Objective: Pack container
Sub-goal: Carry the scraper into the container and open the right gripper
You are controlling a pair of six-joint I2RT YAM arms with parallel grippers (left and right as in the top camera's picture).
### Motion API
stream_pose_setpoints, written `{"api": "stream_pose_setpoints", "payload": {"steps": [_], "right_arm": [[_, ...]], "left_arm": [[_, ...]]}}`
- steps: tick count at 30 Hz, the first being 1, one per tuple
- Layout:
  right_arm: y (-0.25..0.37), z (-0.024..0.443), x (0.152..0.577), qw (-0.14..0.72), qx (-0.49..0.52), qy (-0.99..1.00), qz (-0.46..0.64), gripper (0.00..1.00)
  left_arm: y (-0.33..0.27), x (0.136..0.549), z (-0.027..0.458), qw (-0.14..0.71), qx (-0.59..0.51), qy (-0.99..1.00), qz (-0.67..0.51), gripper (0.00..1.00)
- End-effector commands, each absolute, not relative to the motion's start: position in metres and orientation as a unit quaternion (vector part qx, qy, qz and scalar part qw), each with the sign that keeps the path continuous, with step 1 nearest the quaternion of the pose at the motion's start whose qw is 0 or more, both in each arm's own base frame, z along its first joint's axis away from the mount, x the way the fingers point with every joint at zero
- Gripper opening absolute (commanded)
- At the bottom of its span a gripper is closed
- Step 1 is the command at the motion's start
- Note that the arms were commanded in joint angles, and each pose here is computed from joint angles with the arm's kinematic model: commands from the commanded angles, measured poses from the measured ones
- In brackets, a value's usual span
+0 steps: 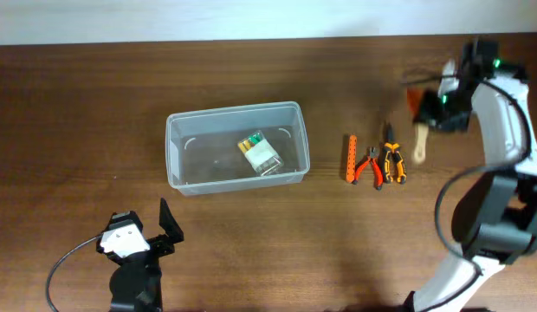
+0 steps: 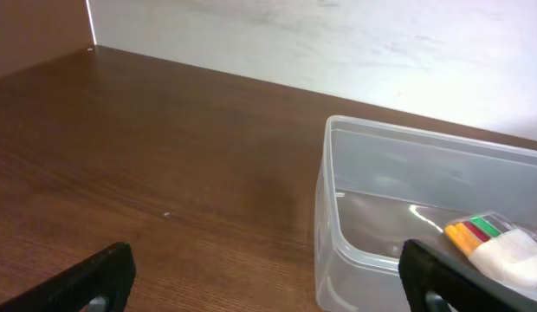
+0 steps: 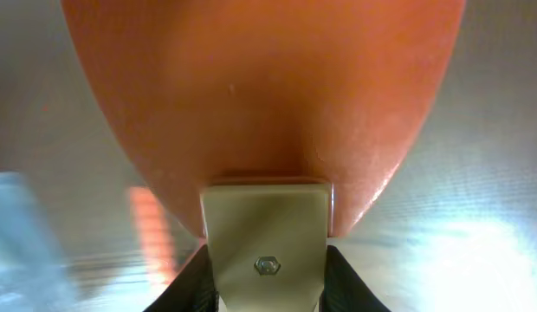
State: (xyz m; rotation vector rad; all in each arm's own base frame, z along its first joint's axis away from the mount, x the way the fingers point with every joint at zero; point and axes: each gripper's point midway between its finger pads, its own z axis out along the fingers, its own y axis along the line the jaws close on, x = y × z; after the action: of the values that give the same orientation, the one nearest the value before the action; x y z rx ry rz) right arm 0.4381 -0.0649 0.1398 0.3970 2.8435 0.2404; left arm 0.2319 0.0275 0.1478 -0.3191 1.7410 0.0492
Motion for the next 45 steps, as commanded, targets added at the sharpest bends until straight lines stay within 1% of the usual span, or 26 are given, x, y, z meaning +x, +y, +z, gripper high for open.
{"api": "stream_pose_setpoints", "payload": {"steps": [1,3,6,9,12,14,17,21,24,26,28,29,30,31,32,35,38,41,45], "right_arm": [[0.007,0.246,0.448,0.245,0.046,0.961,0.123,0.09],[0.049,0.270,0.444,0.271,-0.026,0.954,0.128,0.04],[0.118,0.279,0.432,0.283,-0.153,0.937,0.135,0.04],[0.180,0.268,0.415,0.270,-0.287,0.909,0.133,0.04],[0.232,0.242,0.400,0.247,-0.400,0.873,0.130,0.04],[0.256,0.220,0.393,0.227,-0.462,0.848,0.125,0.04],[0.271,0.183,0.396,0.198,-0.505,0.834,0.102,0.04],[0.277,0.135,0.414,0.175,-0.512,0.838,0.078,0.04],[0.279,0.104,0.417,0.151,-0.531,0.831,0.076,0.04],[0.280,0.093,0.417,0.140,-0.533,0.831,0.077,0.04],[0.280,0.092,0.417,0.138,-0.532,0.832,0.077,0.11],[0.280,0.095,0.417,0.141,-0.532,0.831,0.077,0.22],[0.280,0.100,0.417,0.144,-0.530,0.832,0.077,0.59],[0.280,0.108,0.417,0.148,-0.527,0.833,0.077,0.81],[0.279,0.117,0.416,0.151,-0.525,0.834,0.077,0.99],[0.269,0.162,0.416,0.169,-0.502,0.846,0.062,0.99],[0.252,0.219,0.425,0.218,-0.447,0.866,0.053,0.99],[0.224,0.276,0.433,0.272,-0.347,0.895,0.071,0.99],[0.158,0.330,0.440,0.327,-0.219,0.916,0.076,0.99]], "left_arm": [[0.027,0.232,0.147,0.633,-0.135,0.762,0.024,0.99],[0.027,0.232,0.147,0.633,-0.135,0.762,0.024,0.99],[0.027,0.232,0.147,0.633,-0.135,0.762,0.024,0.99],[0.027,0.232,0.147,0.633,-0.135,0.762,0.024,0.99],[0.027,0.232,0.147,0.633,-0.135,0.762,0.024,0.99],[0.027,0.232,0.147,0.633,-0.135,0.762,0.024,0.99],[0.027,0.232,0.147,0.633,-0.135,0.762,0.024,0.99],[0.027,0.232,0.147,0.633,-0.135,0.762,0.024,0.99],[0.027,0.232,0.147,0.633,-0.135,0.762,0.024,0.99],[0.027,0.232,0.147,0.633,-0.135,0.762,0.024,0.99],[0.027,0.232,0.147,0.633,-0.135,0.762,0.024,0.99],[0.027,0.232,0.147,0.633,-0.135,0.762,0.024,0.99],[0.027,0.232,0.147,0.633,-0.135,0.762,0.024,0.99],[0.027,0.232,0.147,0.633,-0.135,0.762,0.024,0.99],[0.027,0.232,0.147,0.633,-0.135,0.762,0.024,0.99],[0.027,0.232,0.147,0.633,-0.135,0.762,0.024,0.99],[0.027,0.232,0.147,0.633,-0.135,0.762,0.024,0.99],[0.027,0.232,0.147,0.633,-0.135,0.762,0.024,0.99],[0.027,0.232,0.147,0.633,-0.135,0.762,0.024,0.99]]}}
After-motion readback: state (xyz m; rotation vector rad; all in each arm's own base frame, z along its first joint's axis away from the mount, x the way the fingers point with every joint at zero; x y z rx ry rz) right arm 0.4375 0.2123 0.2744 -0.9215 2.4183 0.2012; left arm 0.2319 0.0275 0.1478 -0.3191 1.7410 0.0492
